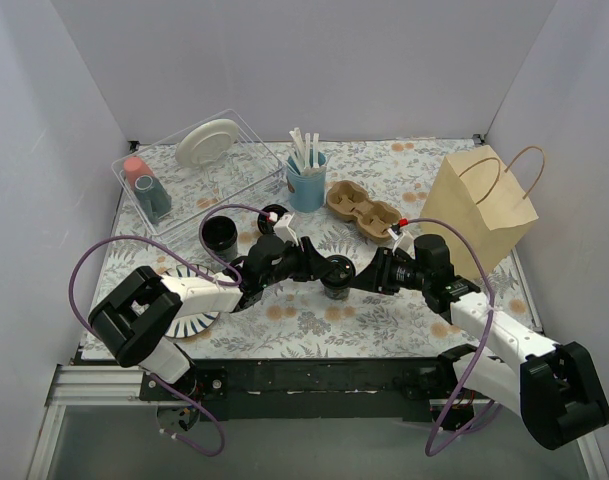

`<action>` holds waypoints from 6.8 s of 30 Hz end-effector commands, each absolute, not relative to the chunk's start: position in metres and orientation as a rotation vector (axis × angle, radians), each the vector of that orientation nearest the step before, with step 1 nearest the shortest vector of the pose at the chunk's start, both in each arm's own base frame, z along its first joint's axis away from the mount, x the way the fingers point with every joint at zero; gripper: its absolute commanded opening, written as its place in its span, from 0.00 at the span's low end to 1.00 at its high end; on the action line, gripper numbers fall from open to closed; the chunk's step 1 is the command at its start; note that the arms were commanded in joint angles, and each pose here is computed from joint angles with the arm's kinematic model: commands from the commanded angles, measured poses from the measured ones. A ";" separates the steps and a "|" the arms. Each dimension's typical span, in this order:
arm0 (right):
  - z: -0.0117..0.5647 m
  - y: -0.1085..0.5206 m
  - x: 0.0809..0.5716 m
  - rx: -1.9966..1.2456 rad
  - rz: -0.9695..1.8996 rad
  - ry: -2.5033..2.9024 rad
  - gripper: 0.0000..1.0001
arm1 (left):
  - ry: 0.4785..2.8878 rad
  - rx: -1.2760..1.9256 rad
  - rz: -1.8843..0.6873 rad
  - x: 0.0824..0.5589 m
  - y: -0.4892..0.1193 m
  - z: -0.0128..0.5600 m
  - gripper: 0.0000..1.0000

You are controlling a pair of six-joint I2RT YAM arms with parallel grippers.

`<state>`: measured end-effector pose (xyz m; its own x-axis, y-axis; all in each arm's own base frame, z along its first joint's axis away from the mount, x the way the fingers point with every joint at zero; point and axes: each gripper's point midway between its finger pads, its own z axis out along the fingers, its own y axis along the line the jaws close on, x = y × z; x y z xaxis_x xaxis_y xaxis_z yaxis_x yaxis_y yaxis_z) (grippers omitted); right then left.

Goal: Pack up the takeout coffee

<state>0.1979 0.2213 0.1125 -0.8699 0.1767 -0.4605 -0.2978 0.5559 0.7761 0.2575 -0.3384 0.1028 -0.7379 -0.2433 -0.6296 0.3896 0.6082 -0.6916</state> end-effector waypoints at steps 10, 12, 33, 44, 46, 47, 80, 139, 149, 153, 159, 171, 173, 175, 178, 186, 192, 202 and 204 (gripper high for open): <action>0.112 0.227 0.211 -0.069 1.288 2.261 0.45 | 2.587 0.156 -0.730 0.197 -0.269 -0.022 0.33; 0.112 0.227 0.214 -0.061 1.280 2.253 0.45 | 2.587 0.157 -0.740 0.196 -0.270 -0.023 0.33; -0.022 0.156 0.166 0.214 0.824 2.533 0.14 | 2.702 0.062 -0.720 0.168 -0.256 -0.066 0.31; 0.048 0.173 0.196 0.086 0.903 2.340 0.32 | 2.672 0.131 -0.667 0.181 -0.259 -0.055 0.31; 0.086 0.178 0.213 0.044 0.901 2.269 0.36 | 2.669 0.157 -0.644 0.185 -0.260 -0.054 0.31; 0.096 0.179 0.213 0.029 0.908 2.266 0.39 | 2.663 0.184 -0.618 0.188 -0.259 -0.054 0.31; 0.129 0.198 0.274 -0.151 0.983 2.207 0.42 | 2.616 0.340 -0.653 0.197 -0.274 -0.056 0.31; 0.044 0.155 0.191 -0.082 0.796 2.440 0.36 | 2.688 0.350 -0.696 0.172 -0.264 -0.086 0.29; 0.165 0.175 0.261 -0.286 0.786 2.175 0.42 | 2.628 0.493 -0.790 0.178 -0.285 -0.069 0.31; 0.178 0.182 0.280 -0.355 0.853 2.143 0.44 | 2.623 0.512 -0.787 0.180 -0.286 -0.069 0.32; 0.163 0.188 0.295 -0.425 0.946 2.213 0.44 | 2.626 0.529 -0.761 0.181 -0.284 -0.070 0.32; 0.135 0.202 0.281 -0.510 1.158 2.263 0.42 | 2.636 0.534 -0.757 0.180 -0.284 -0.073 0.32; 0.132 0.202 0.280 -0.513 1.170 2.273 0.41 | 2.637 0.534 -0.754 0.180 -0.283 -0.074 0.32; 0.128 0.201 0.281 -0.508 1.158 2.283 0.41 | 2.634 0.530 -0.758 0.180 -0.284 -0.073 0.32; 0.121 0.201 0.281 -0.500 1.156 2.305 0.38 | 2.635 0.529 -0.749 0.181 -0.283 -0.074 0.32; 0.116 0.197 0.284 -0.424 1.185 2.322 0.37 | 2.640 0.531 -0.738 0.181 -0.282 -0.077 0.32; 0.121 0.184 0.290 -0.352 1.185 2.307 0.40 | 2.635 0.530 -0.734 0.182 -0.282 -0.076 0.32; 0.120 0.187 0.281 -0.376 1.248 2.291 0.39 | 2.633 0.530 -0.735 0.182 -0.281 -0.075 0.32; 0.120 0.189 0.280 -0.393 1.265 2.282 0.39 | 2.633 0.529 -0.731 0.182 -0.281 -0.075 0.32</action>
<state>0.2826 0.1834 0.1120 -0.8533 0.0024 -0.5215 -0.4237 0.5796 0.6961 0.2659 -0.3804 0.0966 -0.6363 -0.1516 -0.7564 0.6059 0.5085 -0.6117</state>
